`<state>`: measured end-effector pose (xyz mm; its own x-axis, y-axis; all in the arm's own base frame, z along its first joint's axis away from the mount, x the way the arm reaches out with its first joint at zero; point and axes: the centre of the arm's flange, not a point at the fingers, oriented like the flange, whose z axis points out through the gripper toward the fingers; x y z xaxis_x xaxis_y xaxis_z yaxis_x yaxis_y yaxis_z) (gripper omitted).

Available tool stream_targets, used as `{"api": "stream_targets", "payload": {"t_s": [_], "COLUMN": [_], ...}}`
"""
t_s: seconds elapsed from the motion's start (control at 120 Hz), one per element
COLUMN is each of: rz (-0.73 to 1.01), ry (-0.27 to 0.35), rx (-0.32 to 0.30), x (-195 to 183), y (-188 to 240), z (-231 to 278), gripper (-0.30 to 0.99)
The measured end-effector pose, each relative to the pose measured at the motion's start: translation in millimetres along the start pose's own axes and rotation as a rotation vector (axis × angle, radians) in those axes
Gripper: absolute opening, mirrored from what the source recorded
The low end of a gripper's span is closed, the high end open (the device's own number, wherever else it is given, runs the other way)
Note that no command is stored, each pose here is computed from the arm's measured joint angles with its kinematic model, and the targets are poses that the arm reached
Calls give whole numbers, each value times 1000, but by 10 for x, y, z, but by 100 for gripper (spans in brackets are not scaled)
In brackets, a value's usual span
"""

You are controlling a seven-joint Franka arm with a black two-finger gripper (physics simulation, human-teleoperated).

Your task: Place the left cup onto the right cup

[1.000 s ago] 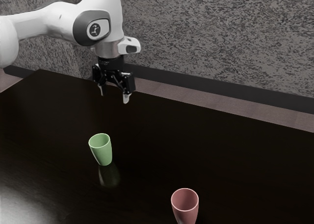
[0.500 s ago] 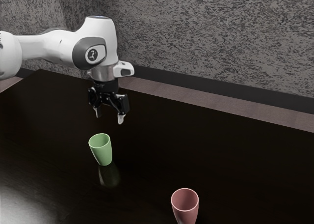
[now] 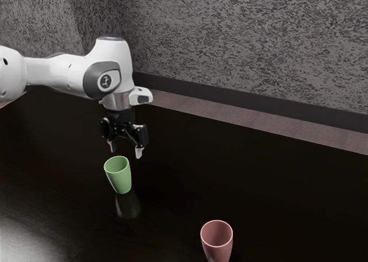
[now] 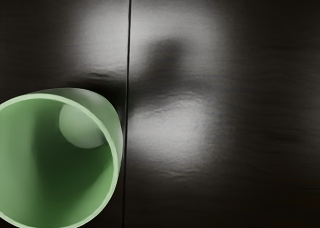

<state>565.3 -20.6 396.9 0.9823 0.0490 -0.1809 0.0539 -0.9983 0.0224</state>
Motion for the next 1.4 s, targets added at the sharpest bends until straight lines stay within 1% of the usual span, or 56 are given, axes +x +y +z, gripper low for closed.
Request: {"api": "stream_targets", "payload": {"t_s": [0.5, 1.008, 1.4], "rz": [-30, -45, -40], "ry": [-23, -43, -53], "rx": [-13, -15, -16], "x": [-26, 134, 180], "y": [-121, -252, -227], "z": [256, 541, 662], "gripper": [63, 60, 56]}}
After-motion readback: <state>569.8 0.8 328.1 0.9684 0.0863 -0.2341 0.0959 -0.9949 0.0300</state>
